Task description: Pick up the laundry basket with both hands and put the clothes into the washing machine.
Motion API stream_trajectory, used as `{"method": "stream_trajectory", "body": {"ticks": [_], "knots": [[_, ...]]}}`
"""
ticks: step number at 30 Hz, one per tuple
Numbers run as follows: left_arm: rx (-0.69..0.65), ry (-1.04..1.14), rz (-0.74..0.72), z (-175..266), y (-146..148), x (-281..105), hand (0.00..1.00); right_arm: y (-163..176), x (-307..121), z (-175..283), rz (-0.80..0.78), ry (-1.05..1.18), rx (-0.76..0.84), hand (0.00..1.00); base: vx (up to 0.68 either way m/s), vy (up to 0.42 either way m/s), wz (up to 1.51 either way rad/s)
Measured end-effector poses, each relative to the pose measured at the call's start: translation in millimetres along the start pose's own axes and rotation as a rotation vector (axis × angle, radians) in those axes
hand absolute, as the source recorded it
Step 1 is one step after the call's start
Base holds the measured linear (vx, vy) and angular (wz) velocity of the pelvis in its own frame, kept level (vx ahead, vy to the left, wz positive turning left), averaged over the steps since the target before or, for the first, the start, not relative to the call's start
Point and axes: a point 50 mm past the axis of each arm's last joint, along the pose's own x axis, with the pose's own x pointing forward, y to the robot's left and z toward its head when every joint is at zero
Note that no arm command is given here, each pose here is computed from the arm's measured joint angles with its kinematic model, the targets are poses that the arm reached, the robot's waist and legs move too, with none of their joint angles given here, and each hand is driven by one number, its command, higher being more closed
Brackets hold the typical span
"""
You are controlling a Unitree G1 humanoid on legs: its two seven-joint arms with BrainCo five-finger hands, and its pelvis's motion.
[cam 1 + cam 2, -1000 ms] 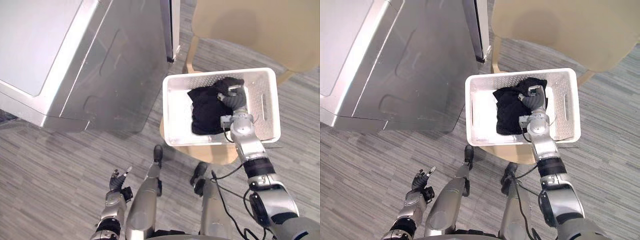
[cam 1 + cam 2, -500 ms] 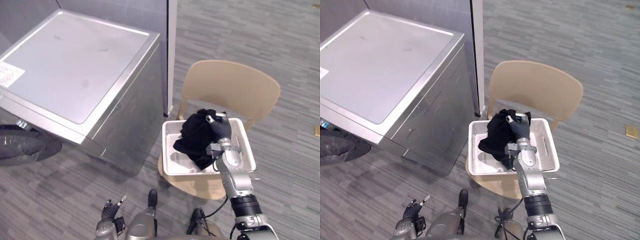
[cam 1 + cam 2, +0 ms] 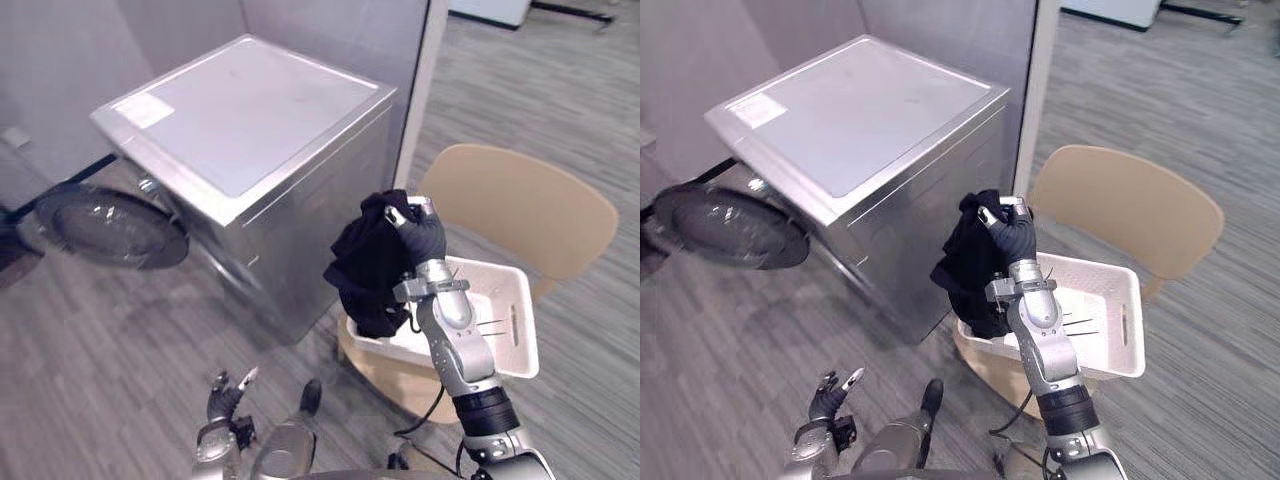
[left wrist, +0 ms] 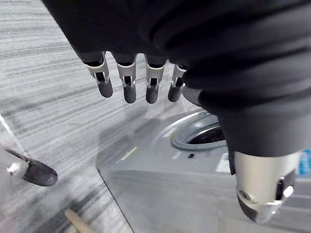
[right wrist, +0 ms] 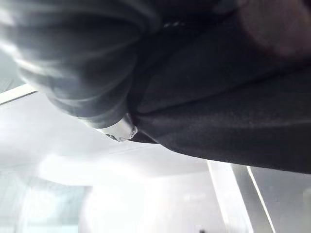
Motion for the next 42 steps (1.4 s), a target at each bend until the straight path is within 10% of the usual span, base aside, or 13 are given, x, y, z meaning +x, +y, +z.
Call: {"method": "stream_trajectory", "body": {"ticks": [12,22,23,31,32,42], "knots": [[0.16,-0.626,-0.247,130.3,-60.8,-18.4,0.0,38.6,29.2,30.0,0.233,-0.144,-0.064,1.0,-0.17,-0.058,0.6],[0.378,-0.858,-0.388,161.3,-111.3,-34.1,0.0,124.4,6.1,23.2,0.57,-0.073,0.28,1.0,-0.08,0.09,0.12],[0.399,-0.868,-0.383,163.7,-114.6,-31.8,1.0,128.0,4.2,19.3,0.587,-0.047,0.309,1.0,-0.07,0.015,0.04],[0.52,-0.863,-0.313,164.0,-121.4,-17.5,1.0,131.9,-3.1,0.2,0.582,0.085,0.467,1.0,-0.06,0.001,-0.03],[0.521,-0.858,-0.305,163.4,-120.6,-16.4,1.0,130.9,-4.8,-1.9,0.574,0.097,0.482,0.0,0.0,0.0,0.0],[0.358,-0.743,-0.199,157.3,-95.2,-5.2,1.0,103.1,-28.0,-28.5,0.426,0.173,0.43,0.0,0.0,-0.003,0.0]]}}
